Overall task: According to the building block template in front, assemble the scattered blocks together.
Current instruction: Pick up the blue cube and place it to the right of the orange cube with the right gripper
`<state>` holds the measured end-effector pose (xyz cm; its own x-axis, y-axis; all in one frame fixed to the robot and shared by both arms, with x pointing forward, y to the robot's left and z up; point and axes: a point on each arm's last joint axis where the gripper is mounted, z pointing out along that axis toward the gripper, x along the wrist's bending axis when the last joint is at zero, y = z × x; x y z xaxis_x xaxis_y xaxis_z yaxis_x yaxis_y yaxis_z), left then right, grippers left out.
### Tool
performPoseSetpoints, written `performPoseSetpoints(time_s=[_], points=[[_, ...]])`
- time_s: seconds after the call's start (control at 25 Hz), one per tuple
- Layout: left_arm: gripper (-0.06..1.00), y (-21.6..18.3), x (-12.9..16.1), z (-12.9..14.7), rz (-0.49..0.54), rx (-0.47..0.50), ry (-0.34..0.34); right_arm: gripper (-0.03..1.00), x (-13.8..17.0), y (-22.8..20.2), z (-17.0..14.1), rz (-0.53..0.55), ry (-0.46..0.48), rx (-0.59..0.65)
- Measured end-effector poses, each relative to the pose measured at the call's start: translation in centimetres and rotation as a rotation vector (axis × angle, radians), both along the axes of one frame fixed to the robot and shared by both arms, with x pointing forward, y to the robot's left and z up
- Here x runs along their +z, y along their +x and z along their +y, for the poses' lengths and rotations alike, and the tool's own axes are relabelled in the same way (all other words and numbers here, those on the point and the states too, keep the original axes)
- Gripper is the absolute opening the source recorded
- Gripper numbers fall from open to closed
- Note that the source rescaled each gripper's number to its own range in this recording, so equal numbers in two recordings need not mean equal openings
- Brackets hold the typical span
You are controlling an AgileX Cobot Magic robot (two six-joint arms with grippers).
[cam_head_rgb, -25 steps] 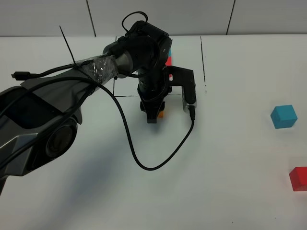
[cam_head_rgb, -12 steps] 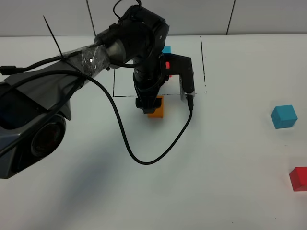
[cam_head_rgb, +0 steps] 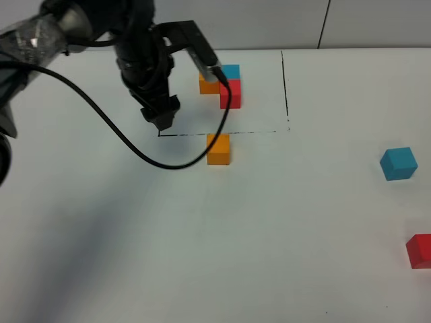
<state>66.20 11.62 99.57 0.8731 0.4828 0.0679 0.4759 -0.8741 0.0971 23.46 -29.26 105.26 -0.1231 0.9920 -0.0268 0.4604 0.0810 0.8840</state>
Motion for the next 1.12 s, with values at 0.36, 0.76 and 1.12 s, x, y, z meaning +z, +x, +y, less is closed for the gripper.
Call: performPoseSetpoints(time_s=[0.36, 0.76, 1.12], points=[[0.87, -2.9, 2.9, 11.3, 0.016, 0.313, -0.164, 0.73, 0.0, 0.0, 0.0, 0.000, 0.000, 0.000], [0.86, -12.9, 7.1, 15.7, -0.284, 0.538, -0.262, 0.73, 0.0, 0.0, 0.0, 0.000, 0.000, 0.000], [0.86, -22.4, 9.0, 16.5, -0.377, 0.671, -0.319, 0.73, 0.0, 0.0, 0.0, 0.000, 0.000, 0.000]])
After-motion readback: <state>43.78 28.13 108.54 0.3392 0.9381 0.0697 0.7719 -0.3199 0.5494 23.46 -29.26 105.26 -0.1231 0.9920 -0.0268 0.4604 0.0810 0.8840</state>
